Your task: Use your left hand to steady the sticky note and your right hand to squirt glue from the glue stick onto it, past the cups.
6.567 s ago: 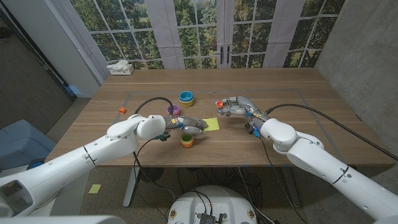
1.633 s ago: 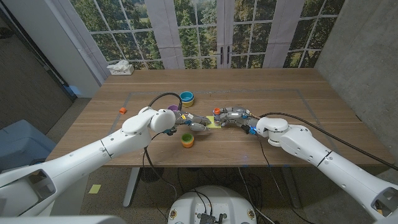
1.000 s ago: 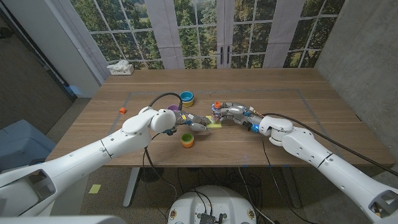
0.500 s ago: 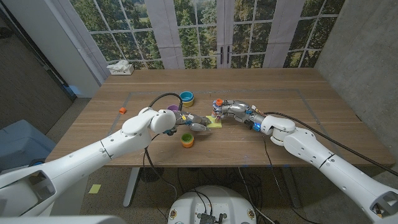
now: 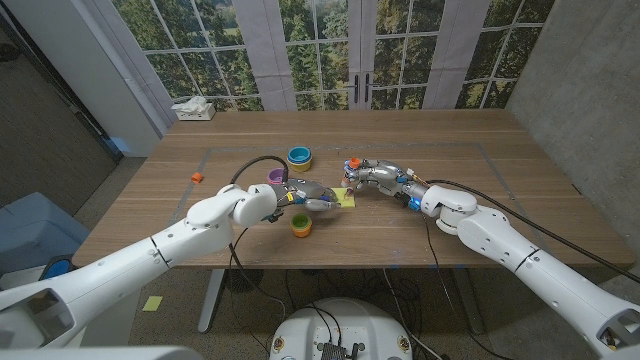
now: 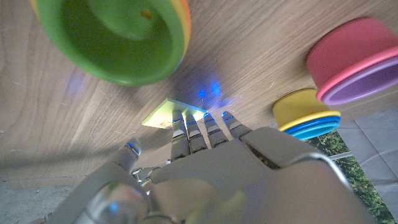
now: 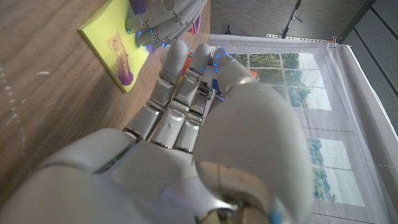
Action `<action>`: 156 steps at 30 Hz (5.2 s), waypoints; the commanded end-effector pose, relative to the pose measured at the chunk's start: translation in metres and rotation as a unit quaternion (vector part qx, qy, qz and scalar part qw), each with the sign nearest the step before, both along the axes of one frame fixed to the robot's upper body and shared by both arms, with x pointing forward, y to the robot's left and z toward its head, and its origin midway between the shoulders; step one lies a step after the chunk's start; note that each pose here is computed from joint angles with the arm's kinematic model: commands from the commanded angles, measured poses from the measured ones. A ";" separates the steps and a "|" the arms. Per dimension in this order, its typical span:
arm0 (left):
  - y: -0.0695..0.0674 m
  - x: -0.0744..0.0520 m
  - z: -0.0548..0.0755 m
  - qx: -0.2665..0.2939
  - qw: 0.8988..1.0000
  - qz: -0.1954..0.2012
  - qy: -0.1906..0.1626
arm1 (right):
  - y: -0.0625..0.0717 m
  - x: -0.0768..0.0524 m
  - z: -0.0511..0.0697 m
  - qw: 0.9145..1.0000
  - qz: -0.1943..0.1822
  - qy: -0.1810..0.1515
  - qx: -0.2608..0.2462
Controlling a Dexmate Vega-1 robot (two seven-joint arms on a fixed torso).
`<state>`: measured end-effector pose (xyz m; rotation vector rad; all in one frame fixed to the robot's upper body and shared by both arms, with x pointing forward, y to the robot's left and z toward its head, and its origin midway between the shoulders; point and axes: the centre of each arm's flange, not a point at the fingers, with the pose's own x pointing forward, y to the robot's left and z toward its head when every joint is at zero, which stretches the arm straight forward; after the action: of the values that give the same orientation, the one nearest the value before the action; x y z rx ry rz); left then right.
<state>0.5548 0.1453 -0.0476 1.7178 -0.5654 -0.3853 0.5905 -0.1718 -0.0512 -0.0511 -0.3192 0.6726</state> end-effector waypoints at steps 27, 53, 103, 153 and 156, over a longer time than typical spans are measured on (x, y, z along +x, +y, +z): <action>0.015 -0.021 0.003 -0.134 0.978 -0.053 -0.151 | -0.012 0.000 0.009 0.998 -0.038 -0.042 0.016; 0.042 -0.016 0.002 -0.377 0.915 -0.083 -0.113 | -0.024 -0.005 0.019 0.975 -0.166 -0.148 -0.024; 0.069 0.012 0.008 -0.578 0.796 -0.153 0.095 | -0.031 -0.019 0.026 0.855 -0.388 -0.316 -0.137; 0.081 0.017 0.007 -0.638 0.734 -0.176 0.154 | -0.038 0.010 0.007 0.638 -0.531 -0.428 -0.357; 0.081 0.017 0.006 -0.638 0.733 -0.177 0.157 | -0.037 0.012 0.006 0.641 -0.523 -0.432 -0.360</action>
<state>0.5713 0.2249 -0.0397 0.2067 -0.6689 -0.3820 0.5949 -0.2072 -0.0424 -1.1817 -0.8227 -0.5018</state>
